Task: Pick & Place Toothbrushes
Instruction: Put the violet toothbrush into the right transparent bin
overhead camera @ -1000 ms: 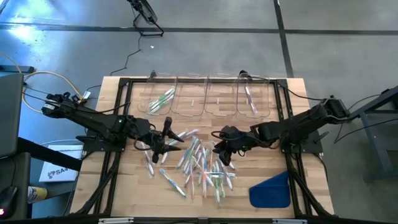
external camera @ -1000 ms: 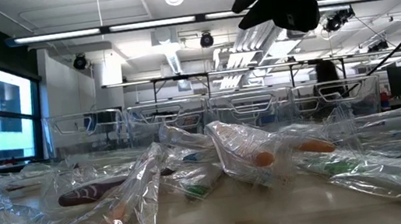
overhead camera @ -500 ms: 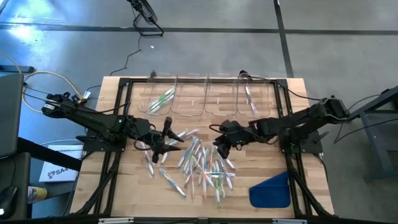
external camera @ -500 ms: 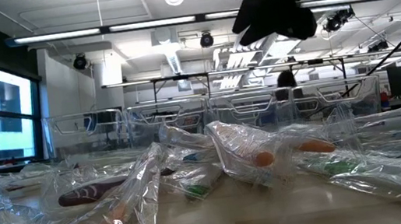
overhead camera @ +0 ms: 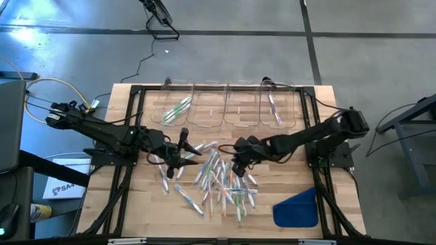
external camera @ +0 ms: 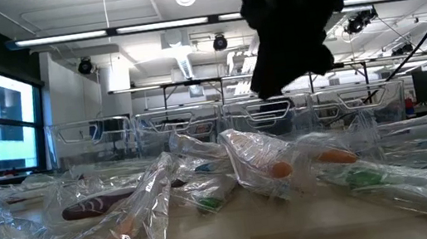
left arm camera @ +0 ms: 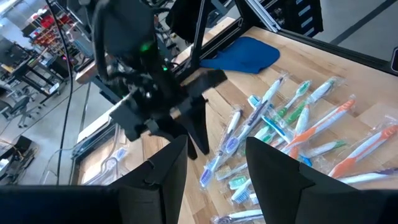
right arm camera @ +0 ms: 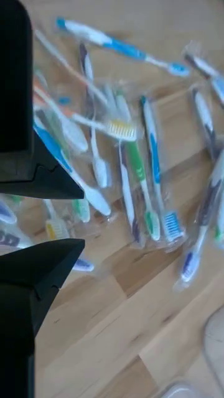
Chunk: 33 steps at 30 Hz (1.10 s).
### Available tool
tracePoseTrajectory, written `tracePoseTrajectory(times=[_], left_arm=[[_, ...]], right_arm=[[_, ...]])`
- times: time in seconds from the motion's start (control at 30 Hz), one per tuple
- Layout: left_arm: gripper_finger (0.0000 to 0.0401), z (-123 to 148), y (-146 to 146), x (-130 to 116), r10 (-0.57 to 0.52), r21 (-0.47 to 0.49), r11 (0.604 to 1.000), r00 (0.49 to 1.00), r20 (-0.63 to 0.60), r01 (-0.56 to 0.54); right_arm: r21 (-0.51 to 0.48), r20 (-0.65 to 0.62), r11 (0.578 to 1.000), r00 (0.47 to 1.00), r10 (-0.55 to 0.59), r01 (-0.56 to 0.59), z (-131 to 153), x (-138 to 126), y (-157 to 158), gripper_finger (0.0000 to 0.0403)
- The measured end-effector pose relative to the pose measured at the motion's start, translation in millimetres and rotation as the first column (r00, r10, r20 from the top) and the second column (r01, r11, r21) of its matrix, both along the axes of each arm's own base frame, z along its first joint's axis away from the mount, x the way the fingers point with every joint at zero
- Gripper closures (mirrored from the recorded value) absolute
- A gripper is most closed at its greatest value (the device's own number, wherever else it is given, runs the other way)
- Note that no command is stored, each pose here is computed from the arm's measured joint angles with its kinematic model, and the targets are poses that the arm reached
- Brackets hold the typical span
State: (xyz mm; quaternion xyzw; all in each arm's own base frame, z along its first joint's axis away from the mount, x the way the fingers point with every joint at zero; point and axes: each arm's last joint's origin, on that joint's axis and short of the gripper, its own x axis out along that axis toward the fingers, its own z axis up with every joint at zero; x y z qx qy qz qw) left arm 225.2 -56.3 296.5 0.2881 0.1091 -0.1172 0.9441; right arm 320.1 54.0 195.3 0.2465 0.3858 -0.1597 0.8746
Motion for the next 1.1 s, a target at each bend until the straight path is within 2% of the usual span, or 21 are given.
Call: tracePoseTrajectory(times=[0.23, 0.67, 1.1], left_arm=[[0.0242, 0.1, 0.0, 0.0, 0.0, 0.0, 1.0, 1.0, 0.001, 0.0], [0.0242, -2.1, 0.2, -0.6, 0.0, 0.006, 1.0, 1.0, -0.022, 0.0], [0.0242, -1.9, 0.2, -0.5, 0.003, 0.006, 1.0, 1.0, -0.02, -0.003]], right_arm=[[0.023, -0.061, 0.998, 0.997, -0.053, 0.055, -19.4, 7.6, -14.8, 0.0296], [0.045, -0.056, 0.995, 0.994, -0.091, 0.093, -18.7, 8.3, -20.6, 0.0296], [0.02, -0.092, 0.995, 0.991, -0.098, 0.1, -22.1, 6.0, -21.3, 0.0296]])
